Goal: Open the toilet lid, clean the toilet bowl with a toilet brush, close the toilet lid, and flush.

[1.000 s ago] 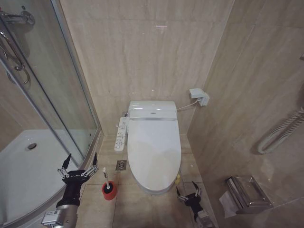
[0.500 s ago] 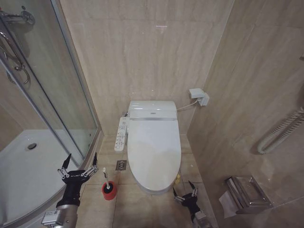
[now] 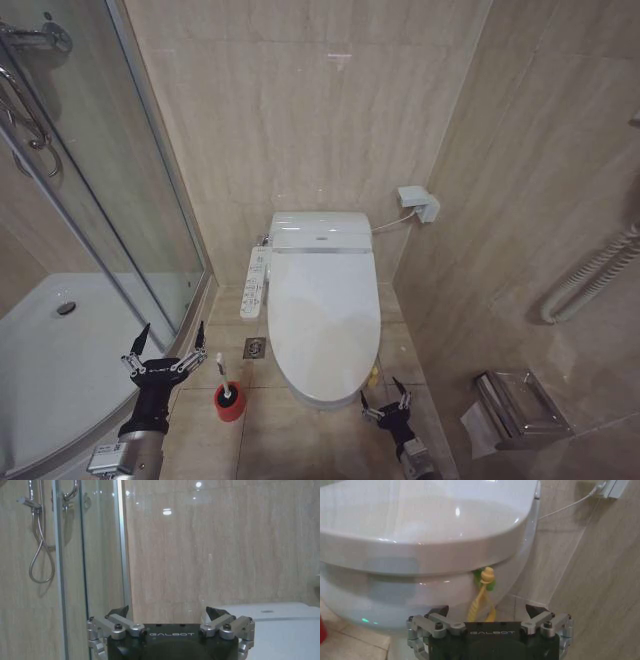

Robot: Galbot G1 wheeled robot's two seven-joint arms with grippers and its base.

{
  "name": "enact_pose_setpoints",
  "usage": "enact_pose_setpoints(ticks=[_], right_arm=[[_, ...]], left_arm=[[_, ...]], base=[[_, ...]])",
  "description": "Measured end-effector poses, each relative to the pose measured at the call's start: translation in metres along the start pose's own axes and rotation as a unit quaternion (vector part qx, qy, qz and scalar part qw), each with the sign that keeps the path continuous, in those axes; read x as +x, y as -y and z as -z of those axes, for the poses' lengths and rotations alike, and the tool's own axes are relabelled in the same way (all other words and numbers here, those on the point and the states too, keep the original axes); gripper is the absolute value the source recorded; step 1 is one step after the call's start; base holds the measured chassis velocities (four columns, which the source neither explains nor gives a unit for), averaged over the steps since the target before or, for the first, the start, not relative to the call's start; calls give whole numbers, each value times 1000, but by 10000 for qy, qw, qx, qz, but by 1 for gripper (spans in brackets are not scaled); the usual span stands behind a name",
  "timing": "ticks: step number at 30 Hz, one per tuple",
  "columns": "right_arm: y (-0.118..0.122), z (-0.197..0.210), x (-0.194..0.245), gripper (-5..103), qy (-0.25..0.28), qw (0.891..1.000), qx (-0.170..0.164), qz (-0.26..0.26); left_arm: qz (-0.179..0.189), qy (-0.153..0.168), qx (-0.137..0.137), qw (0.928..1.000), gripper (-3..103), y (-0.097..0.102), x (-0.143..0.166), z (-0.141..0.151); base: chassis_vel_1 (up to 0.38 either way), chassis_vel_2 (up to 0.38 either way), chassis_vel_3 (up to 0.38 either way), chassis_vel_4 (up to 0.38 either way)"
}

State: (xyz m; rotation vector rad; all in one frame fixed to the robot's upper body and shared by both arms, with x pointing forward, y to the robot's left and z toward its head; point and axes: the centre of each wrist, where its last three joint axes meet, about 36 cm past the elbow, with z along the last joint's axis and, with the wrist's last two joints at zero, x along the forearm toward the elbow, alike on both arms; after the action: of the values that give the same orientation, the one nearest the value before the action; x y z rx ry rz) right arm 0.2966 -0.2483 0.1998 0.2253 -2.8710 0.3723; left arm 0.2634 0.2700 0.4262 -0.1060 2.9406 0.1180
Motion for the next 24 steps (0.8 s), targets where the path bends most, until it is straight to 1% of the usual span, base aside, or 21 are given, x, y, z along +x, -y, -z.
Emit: enact_pose_setpoints(ticks=[10, 24], right_arm=[[11, -8, -18, 100, 35, 9998, 99, -144], [7, -13, -41, 100, 54, 9993, 159, -326]], left_arm=[[0, 0, 0, 10000, 100, 0, 0, 0], [0, 0, 0, 10000, 100, 0, 0, 0]], base=[[0, 0, 0, 0], [0, 0, 0, 0]])
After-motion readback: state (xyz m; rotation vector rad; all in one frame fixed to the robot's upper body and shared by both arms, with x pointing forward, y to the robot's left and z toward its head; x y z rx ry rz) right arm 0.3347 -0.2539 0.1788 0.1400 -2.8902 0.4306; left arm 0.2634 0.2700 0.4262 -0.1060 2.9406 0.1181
